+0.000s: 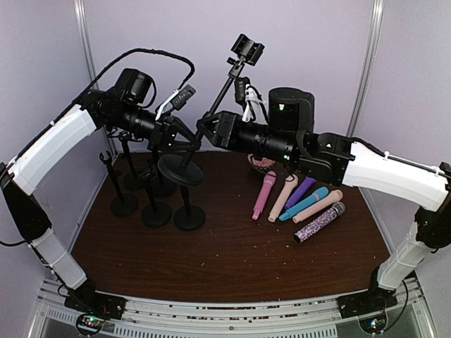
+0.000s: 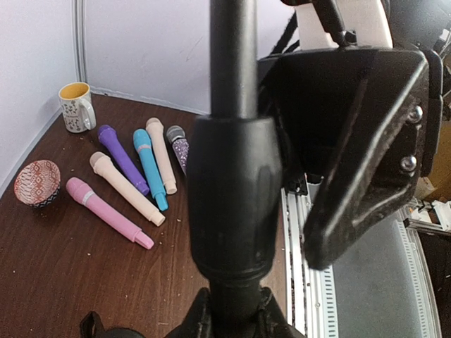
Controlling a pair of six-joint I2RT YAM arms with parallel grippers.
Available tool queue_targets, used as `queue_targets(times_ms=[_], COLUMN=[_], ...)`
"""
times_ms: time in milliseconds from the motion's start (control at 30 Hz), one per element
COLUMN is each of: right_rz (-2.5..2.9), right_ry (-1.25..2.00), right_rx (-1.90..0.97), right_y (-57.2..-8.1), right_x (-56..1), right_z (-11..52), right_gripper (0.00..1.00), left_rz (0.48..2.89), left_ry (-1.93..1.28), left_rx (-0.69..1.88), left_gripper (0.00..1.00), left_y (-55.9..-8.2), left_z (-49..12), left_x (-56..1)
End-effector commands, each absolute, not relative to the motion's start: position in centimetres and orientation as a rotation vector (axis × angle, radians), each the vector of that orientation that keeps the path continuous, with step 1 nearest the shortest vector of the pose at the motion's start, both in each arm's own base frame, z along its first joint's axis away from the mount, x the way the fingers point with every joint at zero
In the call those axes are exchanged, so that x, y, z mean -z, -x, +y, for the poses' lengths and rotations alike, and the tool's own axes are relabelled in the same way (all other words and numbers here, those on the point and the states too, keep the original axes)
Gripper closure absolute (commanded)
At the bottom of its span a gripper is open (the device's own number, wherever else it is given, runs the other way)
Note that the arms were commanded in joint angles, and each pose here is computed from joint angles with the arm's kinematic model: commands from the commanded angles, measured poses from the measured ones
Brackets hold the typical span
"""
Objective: Remove the microphone from the stand
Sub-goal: Unscrew the knob on the stand of the microphone stand.
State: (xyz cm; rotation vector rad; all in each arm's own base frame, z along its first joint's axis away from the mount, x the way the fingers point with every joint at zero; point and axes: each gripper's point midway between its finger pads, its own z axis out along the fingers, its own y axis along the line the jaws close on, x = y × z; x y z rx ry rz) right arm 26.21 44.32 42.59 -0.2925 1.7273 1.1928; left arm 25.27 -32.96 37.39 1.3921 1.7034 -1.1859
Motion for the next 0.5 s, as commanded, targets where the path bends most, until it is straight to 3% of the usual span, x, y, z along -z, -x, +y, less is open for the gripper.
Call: queue_targets(times_ms=[0, 233, 467], right_rz=[1.710, 1.652, 1.419], right_ry=[0.232, 0.308, 0.504], right_rx=[-1.189, -1.272, -1.561], right_y=[-26.7, -25.7, -21.7], right_x=[-43.8, -45.4, -49.2], right_z=[44.0, 45.0, 44.8], right_gripper=[0.61, 0.79, 0.83], left_rz=[1.535, 1.516, 1.381], left_ry=[-1.411, -1.422, -1.494], left_rx=[1.155, 1.178, 1.448], left_gripper=[1.00, 1.00, 1.00], left_y=[-24.8, -24.3, -20.3], left_z=[-33.0, -32.9, -32.6], left_x=[-40.4, -40.6, -42.1])
